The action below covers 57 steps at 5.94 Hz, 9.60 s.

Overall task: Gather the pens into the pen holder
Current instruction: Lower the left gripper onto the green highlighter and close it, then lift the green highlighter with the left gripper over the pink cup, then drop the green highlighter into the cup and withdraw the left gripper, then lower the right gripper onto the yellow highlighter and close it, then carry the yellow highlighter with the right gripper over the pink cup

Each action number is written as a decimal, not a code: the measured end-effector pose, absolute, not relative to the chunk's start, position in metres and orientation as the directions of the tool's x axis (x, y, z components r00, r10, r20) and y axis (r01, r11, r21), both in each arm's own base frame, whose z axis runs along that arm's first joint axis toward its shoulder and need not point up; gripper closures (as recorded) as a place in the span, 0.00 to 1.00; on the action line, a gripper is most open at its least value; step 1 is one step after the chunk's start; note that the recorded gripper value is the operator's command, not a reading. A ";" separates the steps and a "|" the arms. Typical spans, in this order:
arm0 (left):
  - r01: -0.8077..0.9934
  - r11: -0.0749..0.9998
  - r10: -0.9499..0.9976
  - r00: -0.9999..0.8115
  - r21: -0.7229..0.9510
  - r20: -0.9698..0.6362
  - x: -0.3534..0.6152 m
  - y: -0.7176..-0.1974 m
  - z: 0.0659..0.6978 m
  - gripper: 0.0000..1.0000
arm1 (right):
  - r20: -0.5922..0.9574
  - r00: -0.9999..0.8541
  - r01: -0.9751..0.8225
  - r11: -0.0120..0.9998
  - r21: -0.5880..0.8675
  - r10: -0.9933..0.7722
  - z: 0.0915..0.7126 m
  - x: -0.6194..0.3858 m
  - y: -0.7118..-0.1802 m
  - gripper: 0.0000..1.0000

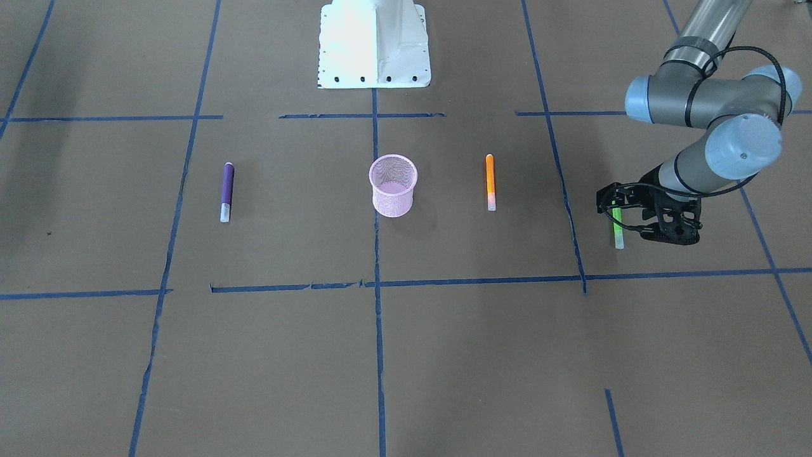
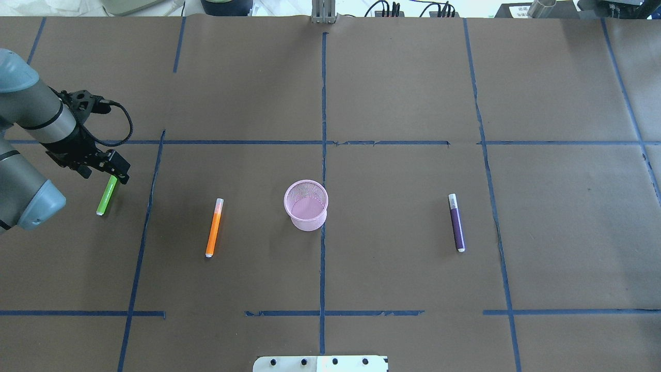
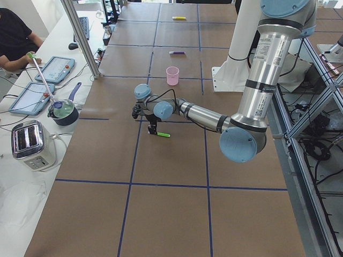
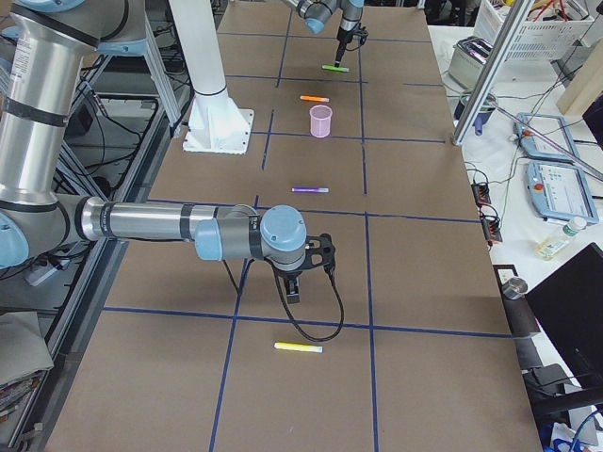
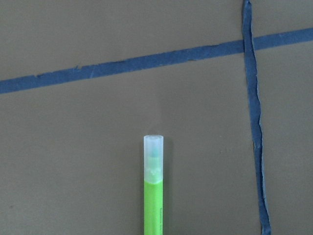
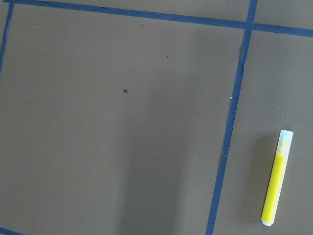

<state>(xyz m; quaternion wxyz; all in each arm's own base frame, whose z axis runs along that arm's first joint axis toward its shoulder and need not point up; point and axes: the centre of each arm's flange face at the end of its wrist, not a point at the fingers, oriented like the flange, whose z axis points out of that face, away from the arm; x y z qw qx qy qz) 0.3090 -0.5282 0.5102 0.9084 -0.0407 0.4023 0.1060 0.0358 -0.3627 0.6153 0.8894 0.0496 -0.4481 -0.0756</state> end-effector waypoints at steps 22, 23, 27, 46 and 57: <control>0.383 0.669 0.366 0.576 0.637 -0.731 0.523 -0.348 0.152 0.40 | 0.789 0.571 0.108 0.974 0.199 -0.224 0.611 0.030 -0.367 0.00; 0.380 0.671 0.360 0.583 0.636 -0.728 0.530 -0.348 0.158 0.00 | 0.789 0.571 0.109 0.974 0.201 -0.227 0.611 0.030 -0.368 0.00; 0.344 0.726 0.420 0.463 0.595 -0.780 0.518 -0.350 0.155 0.00 | 0.787 0.580 0.112 0.978 0.179 -0.210 0.618 0.027 -0.367 0.00; 0.019 0.938 0.311 0.401 0.347 -0.861 0.287 -0.421 0.320 0.00 | 0.713 0.694 0.144 0.990 0.002 -0.102 0.808 -0.028 -0.429 1.00; 0.016 0.934 0.321 0.397 0.356 -0.860 0.290 -0.421 0.316 0.00 | 0.835 0.392 -0.212 0.845 0.490 -0.386 0.399 -0.245 -0.400 1.00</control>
